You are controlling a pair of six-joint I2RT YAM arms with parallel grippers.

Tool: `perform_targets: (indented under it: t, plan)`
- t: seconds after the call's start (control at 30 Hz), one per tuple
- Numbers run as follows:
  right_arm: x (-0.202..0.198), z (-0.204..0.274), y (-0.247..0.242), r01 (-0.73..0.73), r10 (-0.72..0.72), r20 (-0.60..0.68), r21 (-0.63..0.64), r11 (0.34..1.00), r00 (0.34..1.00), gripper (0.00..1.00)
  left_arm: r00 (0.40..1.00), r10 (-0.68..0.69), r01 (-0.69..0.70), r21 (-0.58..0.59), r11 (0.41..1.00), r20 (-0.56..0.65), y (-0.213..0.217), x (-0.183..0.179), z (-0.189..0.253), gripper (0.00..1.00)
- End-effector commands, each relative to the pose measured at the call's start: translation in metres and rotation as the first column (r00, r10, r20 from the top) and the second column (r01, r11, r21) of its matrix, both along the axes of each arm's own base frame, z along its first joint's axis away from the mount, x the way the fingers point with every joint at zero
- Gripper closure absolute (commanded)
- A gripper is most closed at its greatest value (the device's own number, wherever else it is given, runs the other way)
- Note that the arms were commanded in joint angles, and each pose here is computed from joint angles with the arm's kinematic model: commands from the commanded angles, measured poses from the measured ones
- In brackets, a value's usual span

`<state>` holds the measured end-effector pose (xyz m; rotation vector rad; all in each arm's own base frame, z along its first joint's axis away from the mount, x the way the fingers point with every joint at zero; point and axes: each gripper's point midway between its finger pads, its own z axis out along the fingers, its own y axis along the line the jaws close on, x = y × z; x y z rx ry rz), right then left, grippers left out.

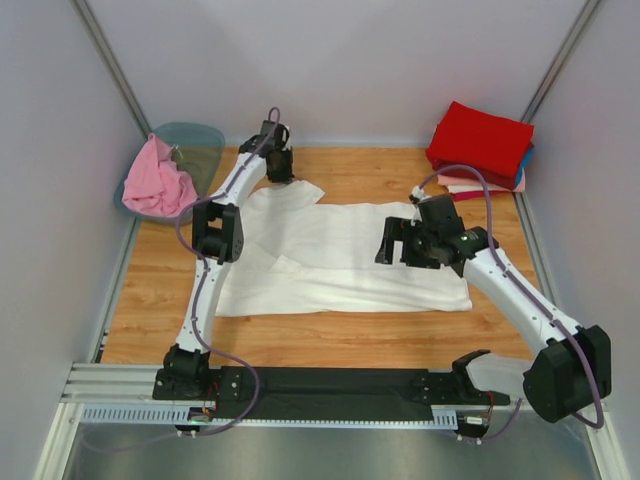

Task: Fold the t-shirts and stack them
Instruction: Fold the tshirt

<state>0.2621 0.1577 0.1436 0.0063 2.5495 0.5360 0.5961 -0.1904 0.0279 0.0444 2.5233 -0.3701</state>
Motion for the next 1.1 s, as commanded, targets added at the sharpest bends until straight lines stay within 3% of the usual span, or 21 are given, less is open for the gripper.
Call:
perform_targets:
  t: [0.0, 0.1, 0.23, 0.33, 0.47, 0.63, 0.7, 0.77, 0.87, 1.07]
  plan:
    - [0.003, 0.017, -0.001, -0.004, 0.002, 0.053, 0.025, 1.0, 0.999, 0.0, 0.997, 0.031, -0.024, 0.091, 0.996, -0.077, 0.022, -0.02, -0.014, 1.0]
    - [0.016, 0.022, -0.009, 0.049, -0.051, 0.082, 0.025, 0.998, 0.995, 0.0, 0.999, 0.04, -0.04, 0.065, 0.997, 0.01, 0.021, -0.017, 0.03, 1.0]
    - [0.042, 0.035, -0.013, 0.104, -0.111, 0.126, 0.061, 0.993, 0.986, 0.01, 0.977, 0.054, -0.062, 0.033, 0.998, 0.208, 0.025, -0.013, 0.138, 1.0]
    - [0.052, 0.037, -0.01, 0.108, -0.116, 0.118, 0.073, 0.992, 0.986, 0.01, 0.957, 0.046, -0.057, 0.03, 0.998, 0.285, 0.03, -0.022, 0.189, 1.0]
    - [0.06, 0.038, -0.006, 0.111, -0.122, 0.124, 0.091, 0.99, 0.985, 0.01, 0.95, 0.039, -0.05, 0.029, 0.998, 0.309, 0.034, -0.039, 0.213, 1.0]
    - [0.06, 0.032, -0.002, 0.111, -0.121, 0.095, 0.106, 0.988, 0.988, 0.02, 0.96, -0.03, 0.028, 0.01, 1.0, 0.278, 0.023, -0.045, 0.182, 1.0]
    - [0.054, 0.027, -0.002, 0.108, -0.118, 0.085, 0.112, 0.988, 0.989, 0.02, 0.965, -0.091, 0.092, 0.008, 0.996, 0.246, 0.012, -0.034, 0.153, 0.7]
    - [0.049, 0.025, -0.004, 0.111, -0.12, 0.079, 0.112, 0.988, 0.99, 0.02, 0.975, -0.113, 0.11, 0.024, 0.994, 0.19, 0.01, -0.029, 0.127, 0.49]
    - [0.037, 0.022, -0.007, 0.108, -0.116, 0.072, 0.104, 0.989, 0.991, 0.02, 0.983, -0.103, 0.093, 0.073, 0.993, 0.149, 0.013, -0.008, 0.095, 0.44]
    - [0.013, 0.022, -0.008, 0.09, -0.098, 0.056, 0.132, 0.987, 0.994, 0.02, 0.974, -0.121, 0.07, 0.257, 0.964, 0.19, 0.038, 0.018, 0.059, 0.37]
